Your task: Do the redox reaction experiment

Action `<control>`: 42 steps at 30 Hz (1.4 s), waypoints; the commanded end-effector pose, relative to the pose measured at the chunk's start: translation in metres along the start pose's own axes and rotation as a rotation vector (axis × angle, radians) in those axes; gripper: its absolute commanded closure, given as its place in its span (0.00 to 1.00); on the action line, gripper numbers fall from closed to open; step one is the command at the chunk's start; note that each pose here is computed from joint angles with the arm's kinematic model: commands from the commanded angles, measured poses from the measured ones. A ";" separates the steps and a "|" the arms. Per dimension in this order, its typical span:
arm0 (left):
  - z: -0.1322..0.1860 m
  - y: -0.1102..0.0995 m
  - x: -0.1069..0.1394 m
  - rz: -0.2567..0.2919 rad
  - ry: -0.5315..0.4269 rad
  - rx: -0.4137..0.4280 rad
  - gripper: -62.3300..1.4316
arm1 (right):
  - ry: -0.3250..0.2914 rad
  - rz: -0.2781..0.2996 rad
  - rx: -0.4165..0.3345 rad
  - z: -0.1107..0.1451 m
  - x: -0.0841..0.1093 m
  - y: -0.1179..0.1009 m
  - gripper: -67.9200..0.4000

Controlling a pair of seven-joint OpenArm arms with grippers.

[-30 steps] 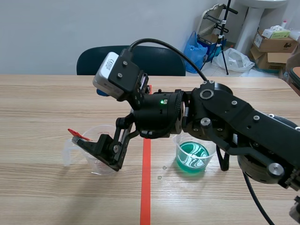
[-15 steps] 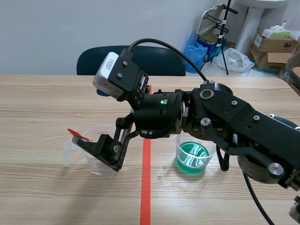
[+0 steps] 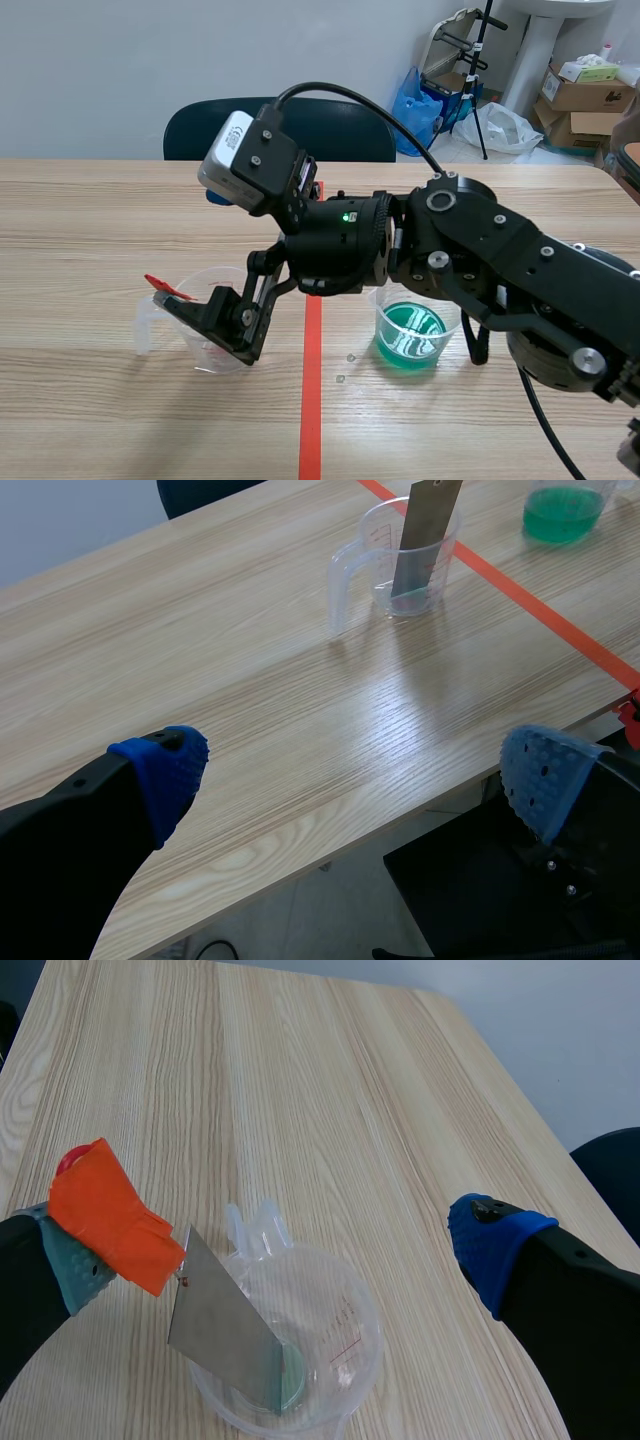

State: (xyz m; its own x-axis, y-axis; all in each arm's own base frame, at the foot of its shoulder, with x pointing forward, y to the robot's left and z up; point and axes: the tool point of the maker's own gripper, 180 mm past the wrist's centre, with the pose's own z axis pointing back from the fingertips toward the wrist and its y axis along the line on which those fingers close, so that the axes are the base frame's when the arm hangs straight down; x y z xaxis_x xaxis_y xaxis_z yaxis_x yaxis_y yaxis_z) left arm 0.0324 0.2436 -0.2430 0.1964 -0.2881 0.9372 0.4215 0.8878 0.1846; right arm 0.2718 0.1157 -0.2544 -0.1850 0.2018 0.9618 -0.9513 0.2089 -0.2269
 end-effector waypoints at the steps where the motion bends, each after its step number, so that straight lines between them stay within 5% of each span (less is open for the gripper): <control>1: -0.001 0.003 0.006 -0.005 -0.028 0.006 0.00 | -0.040 0.027 -0.008 -0.001 0.015 -0.007 0.00; 42: -0.001 0.003 0.006 -0.005 -0.028 0.006 0.00 | -0.015 0.029 -0.008 -0.001 0.011 -0.007 0.00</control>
State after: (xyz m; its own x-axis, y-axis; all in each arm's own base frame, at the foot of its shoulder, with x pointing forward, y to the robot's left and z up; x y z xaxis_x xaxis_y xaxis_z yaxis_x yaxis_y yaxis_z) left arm 0.0324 0.2436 -0.2430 0.1964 -0.2881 0.9372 0.4215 0.8878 0.1846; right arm 0.2725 0.1149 -0.2580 -0.1824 0.2223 0.9578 -0.9509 0.2079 -0.2293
